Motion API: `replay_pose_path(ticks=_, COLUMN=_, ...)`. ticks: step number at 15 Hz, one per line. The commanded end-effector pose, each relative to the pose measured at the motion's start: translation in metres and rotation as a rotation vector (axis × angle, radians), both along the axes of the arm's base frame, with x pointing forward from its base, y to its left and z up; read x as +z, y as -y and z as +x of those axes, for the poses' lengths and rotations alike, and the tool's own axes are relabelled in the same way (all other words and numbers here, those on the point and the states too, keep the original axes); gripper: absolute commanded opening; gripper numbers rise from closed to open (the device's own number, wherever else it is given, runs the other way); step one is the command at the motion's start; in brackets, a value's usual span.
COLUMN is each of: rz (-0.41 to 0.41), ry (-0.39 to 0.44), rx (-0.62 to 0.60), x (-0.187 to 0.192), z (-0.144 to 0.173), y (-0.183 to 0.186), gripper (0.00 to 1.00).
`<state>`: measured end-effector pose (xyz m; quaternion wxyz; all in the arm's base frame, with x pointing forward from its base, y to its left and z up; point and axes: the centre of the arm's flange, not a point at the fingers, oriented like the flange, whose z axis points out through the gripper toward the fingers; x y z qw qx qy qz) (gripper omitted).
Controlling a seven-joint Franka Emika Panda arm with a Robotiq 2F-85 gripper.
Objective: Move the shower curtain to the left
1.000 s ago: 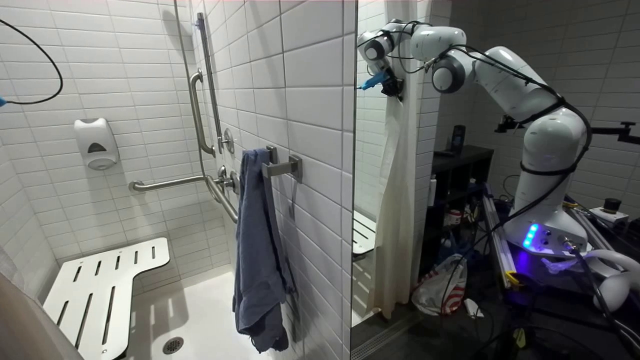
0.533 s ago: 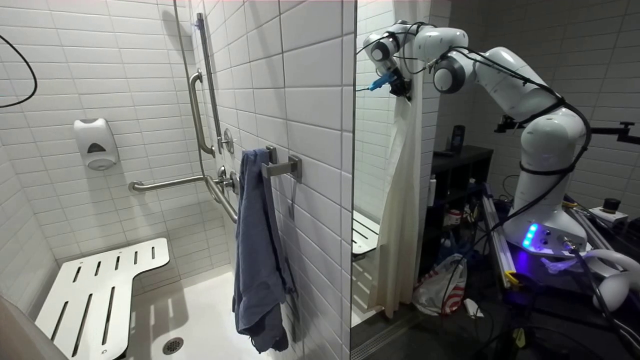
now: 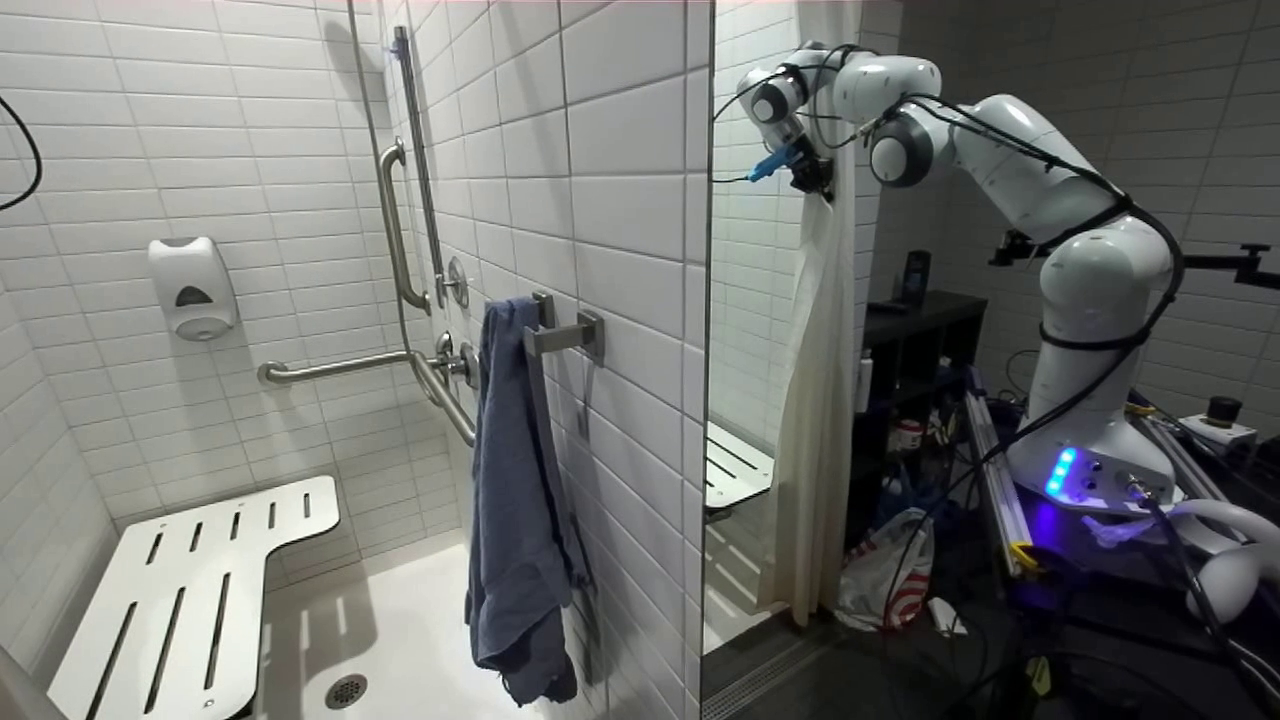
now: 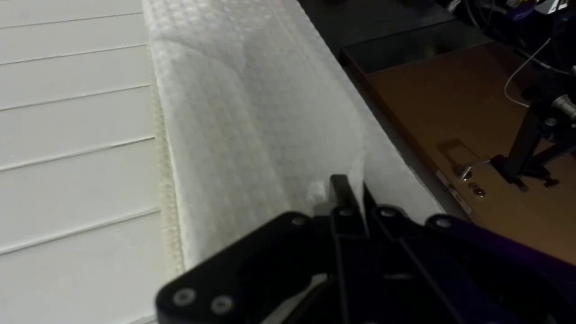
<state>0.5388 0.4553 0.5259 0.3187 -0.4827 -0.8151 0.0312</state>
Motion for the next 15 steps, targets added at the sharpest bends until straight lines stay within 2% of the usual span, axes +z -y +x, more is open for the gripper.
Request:
replay_pose_path(ticks=1, rz=-0.061, ry=-0.029, rx=0.065, x=-0.051, z=0.002, y=-0.014, gripper=0.00)
replay_pose_path(ticks=13, rz=-0.086, ry=-0.030, rx=0.067, x=-0.048, z=0.009, y=-0.002, gripper=0.00)
replay_pose_path(ticks=14, rz=-0.012, ry=-0.014, rx=0.030, x=-0.002, z=0.000, y=0.008, gripper=0.02)
replay_pose_path(ticks=15, rz=-0.012, ry=-0.014, rx=0.029, x=-0.002, z=0.001, y=0.009, gripper=0.02)
